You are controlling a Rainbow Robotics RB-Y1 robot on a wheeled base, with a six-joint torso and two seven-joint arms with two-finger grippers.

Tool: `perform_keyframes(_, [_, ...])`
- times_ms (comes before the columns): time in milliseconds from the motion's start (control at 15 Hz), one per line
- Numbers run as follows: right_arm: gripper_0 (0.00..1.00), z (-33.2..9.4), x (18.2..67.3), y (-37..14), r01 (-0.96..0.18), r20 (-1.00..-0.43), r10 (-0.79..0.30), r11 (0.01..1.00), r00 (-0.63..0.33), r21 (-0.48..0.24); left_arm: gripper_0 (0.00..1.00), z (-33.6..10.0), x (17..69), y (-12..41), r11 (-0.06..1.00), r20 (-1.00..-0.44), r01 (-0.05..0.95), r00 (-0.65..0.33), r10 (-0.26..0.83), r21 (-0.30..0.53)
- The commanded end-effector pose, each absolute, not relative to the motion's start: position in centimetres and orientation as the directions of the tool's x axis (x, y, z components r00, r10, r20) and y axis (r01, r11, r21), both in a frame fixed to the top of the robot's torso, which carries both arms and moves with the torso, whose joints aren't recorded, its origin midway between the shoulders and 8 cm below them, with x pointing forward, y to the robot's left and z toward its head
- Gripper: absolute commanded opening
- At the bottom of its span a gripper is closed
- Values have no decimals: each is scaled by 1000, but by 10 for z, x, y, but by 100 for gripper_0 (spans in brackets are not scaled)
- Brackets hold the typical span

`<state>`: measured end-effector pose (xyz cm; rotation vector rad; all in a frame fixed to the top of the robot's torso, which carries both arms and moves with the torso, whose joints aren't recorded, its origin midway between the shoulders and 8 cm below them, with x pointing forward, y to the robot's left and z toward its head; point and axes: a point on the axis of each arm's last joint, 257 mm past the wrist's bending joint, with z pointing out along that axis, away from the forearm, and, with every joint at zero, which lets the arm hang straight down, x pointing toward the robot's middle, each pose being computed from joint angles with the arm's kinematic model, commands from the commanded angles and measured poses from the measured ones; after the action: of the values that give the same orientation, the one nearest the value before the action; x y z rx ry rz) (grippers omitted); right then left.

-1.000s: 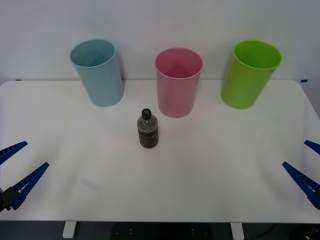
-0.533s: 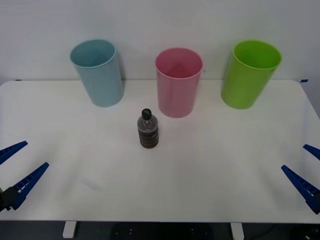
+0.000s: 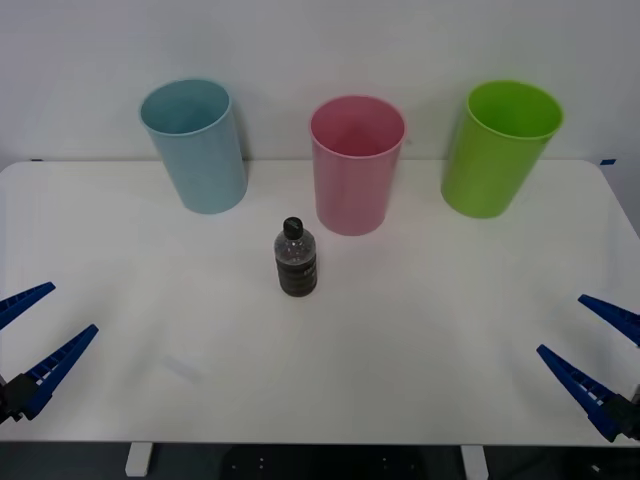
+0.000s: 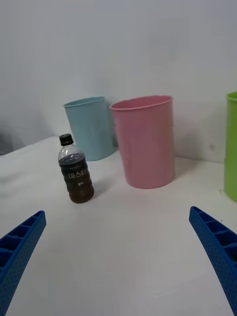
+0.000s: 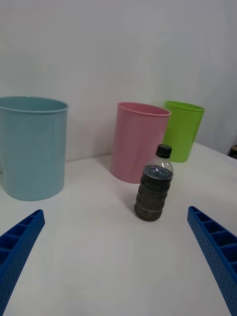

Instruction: Grasp the object on the table and drop it into the matching bin: aluminum can to the light blue bin, PET bottle to the pink bin.

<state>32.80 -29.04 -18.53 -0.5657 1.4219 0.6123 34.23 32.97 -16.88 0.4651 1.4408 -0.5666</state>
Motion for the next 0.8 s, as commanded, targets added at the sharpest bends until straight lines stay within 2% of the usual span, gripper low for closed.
perform_keyframes(67, [100,-192,329,-270,-729,-998,25,684,52,-21,100,-169,342,330,785,-996,618,41,-82,-39])
perform_keyframes(467, [100,-206,345,-220,-797,-998,-25,602,56,-59,100,-169,342,330,785,-996,618,41,-82,-39])
perform_keyframes(800, [100,-214,370,-184,-793,-997,-40,604,66,-77,100,-169,342,330,785,-996,618,41,-82,-39])
